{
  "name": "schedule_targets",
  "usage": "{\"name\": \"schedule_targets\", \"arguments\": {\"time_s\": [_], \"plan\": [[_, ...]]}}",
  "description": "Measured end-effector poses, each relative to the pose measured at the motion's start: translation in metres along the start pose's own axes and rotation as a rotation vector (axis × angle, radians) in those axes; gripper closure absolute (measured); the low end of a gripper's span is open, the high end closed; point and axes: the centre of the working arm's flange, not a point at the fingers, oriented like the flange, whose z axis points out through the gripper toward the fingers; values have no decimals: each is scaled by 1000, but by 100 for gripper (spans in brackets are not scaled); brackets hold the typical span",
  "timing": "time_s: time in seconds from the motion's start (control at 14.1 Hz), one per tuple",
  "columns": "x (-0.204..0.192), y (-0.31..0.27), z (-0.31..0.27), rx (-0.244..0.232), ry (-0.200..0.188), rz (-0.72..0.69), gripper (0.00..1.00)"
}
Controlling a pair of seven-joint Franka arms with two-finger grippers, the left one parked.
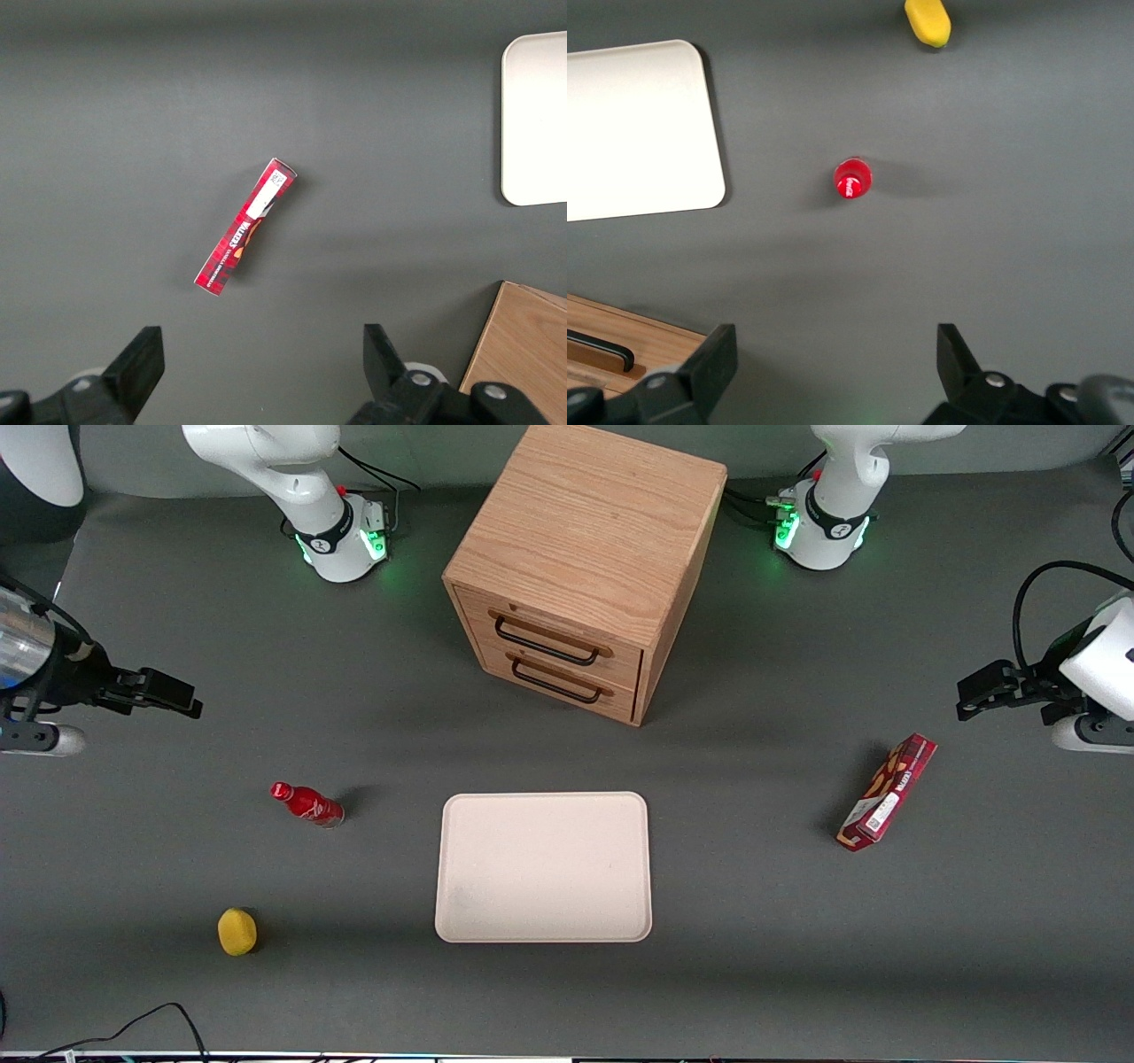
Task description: Place coke bottle on tray
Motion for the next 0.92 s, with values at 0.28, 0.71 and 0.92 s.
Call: {"name": "schedule_targets", "arguments": {"time_s": [0.28, 0.71, 0.92], "plan": [[0, 1, -5, 2, 13, 2, 0], [2, 1, -13, 5, 33, 2, 0], [5, 1, -5, 3, 17, -13, 0]]}}
